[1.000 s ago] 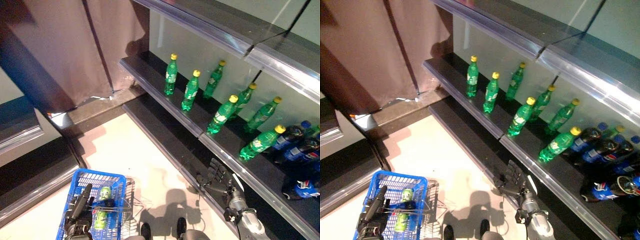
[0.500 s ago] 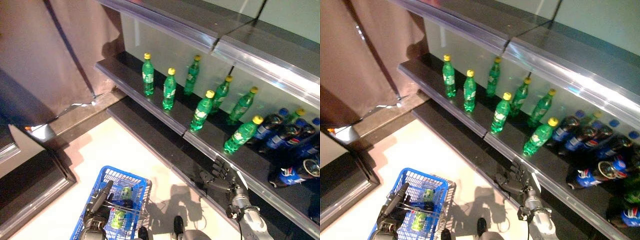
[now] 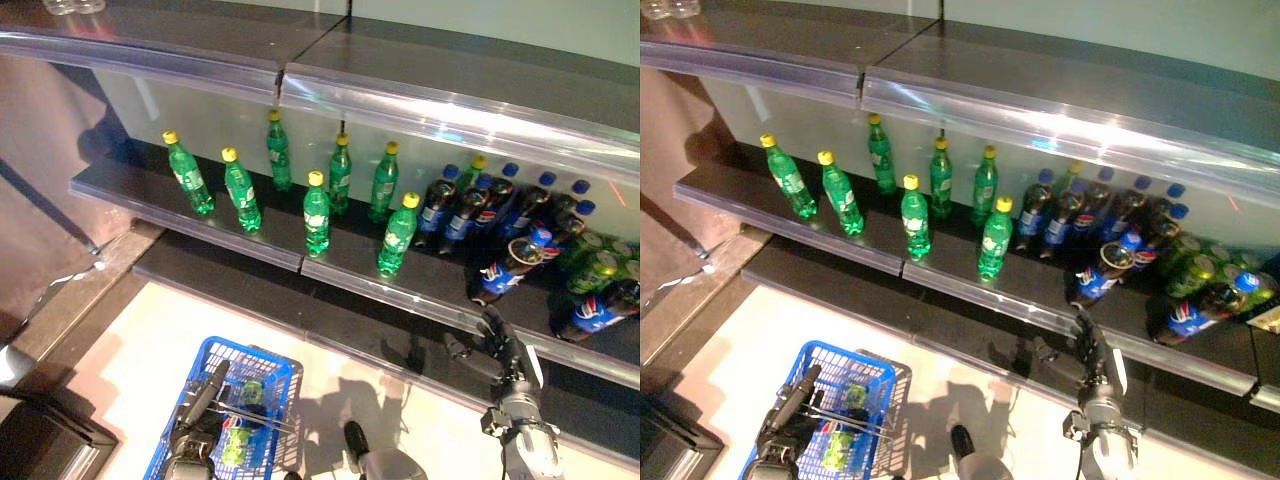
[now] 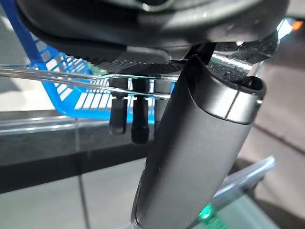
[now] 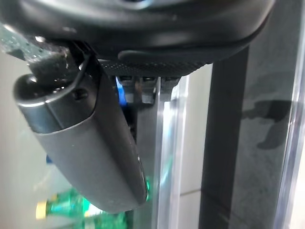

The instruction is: Pick up the drink and place into the basket.

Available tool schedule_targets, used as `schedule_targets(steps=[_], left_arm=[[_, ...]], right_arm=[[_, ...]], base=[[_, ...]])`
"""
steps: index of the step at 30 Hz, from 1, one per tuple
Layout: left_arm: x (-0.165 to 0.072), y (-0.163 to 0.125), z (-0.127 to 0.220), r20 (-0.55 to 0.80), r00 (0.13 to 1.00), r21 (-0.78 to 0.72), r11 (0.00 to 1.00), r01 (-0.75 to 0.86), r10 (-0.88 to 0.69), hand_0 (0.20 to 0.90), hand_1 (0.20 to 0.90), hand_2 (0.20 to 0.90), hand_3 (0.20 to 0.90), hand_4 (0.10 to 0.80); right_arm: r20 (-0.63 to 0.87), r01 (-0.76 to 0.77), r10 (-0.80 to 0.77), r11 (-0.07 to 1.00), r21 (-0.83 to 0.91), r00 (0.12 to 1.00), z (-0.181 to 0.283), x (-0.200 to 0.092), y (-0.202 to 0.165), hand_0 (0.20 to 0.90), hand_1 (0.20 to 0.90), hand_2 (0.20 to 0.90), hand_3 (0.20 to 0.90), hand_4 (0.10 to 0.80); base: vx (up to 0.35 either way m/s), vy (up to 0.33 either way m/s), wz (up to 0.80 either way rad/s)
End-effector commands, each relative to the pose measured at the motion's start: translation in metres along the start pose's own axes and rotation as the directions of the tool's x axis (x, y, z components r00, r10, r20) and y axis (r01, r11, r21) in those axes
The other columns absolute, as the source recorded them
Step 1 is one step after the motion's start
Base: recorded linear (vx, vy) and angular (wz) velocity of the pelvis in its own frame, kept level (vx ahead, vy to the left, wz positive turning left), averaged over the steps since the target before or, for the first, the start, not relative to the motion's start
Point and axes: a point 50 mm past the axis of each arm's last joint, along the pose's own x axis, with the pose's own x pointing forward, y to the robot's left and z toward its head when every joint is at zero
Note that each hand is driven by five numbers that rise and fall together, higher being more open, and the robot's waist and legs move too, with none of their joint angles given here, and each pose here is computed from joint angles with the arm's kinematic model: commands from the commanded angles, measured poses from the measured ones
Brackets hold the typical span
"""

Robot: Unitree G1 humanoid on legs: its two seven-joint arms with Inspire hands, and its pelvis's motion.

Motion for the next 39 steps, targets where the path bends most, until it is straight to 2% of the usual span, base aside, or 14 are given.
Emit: schedule_targets(steps=[1,10,18,24,28,39], left_arm=[[0.011,-0.091,0.065,0.29,0.857,0.083,0.904,0.42,-0.425,0.3,0.3,0.3,0.2,0.1],[0.01,-0.086,0.063,0.273,0.872,0.079,0.913,0.401,-0.407,0.3,0.3,0.3,0.2,0.1],[0.006,-0.072,0.064,0.26,0.884,0.076,0.921,0.382,-0.388,0.3,0.3,0.3,0.2,0.1],[0.008,-0.105,0.071,0.312,0.826,0.083,0.88,0.469,-0.469,0.3,0.3,0.3,0.2,0.1],[0.006,-0.133,0.075,0.343,0.778,0.078,0.842,0.534,-0.526,0.3,0.3,0.3,0.2,0.1],[-0.004,-0.146,0.078,0.383,0.731,0.05,0.803,0.594,-0.565,0.3,0.3,0.3,0.2,0.1]], right_arm=[[0.283,-0.039,0.047,0.999,-0.035,0.958,0.055,0.009,-0.001,0.9,0.9,0.9,0.9,0.8],[0.291,-0.026,0.044,0.998,-0.064,0.956,0.057,0.011,0.003,0.9,0.9,0.9,0.9,0.8],[0.344,0.054,-0.029,0.996,-0.065,0.938,0.068,0.009,-0.005,0.9,0.9,0.9,0.9,0.8],[0.49,0.09,-0.074,0.996,-0.009,0.869,0.096,0.019,0.004,0.9,0.9,0.9,0.9,0.8],[0.614,0.106,-0.095,0.994,0.018,0.783,0.123,0.019,0.011,0.9,0.9,0.9,0.9,0.8],[0.767,0.114,-0.094,0.993,0.027,0.634,0.165,0.012,0.01,0.9,0.9,0.9,0.9,0.8]], base=[[0.015,-0.015,-0.3],[0.045,-0.017,-0.05],[0.052,-0.007,0.08],[-0.192,-0.051,0.09],[-0.2,-0.034,0.15],[-0.084,0.004,0.06]])
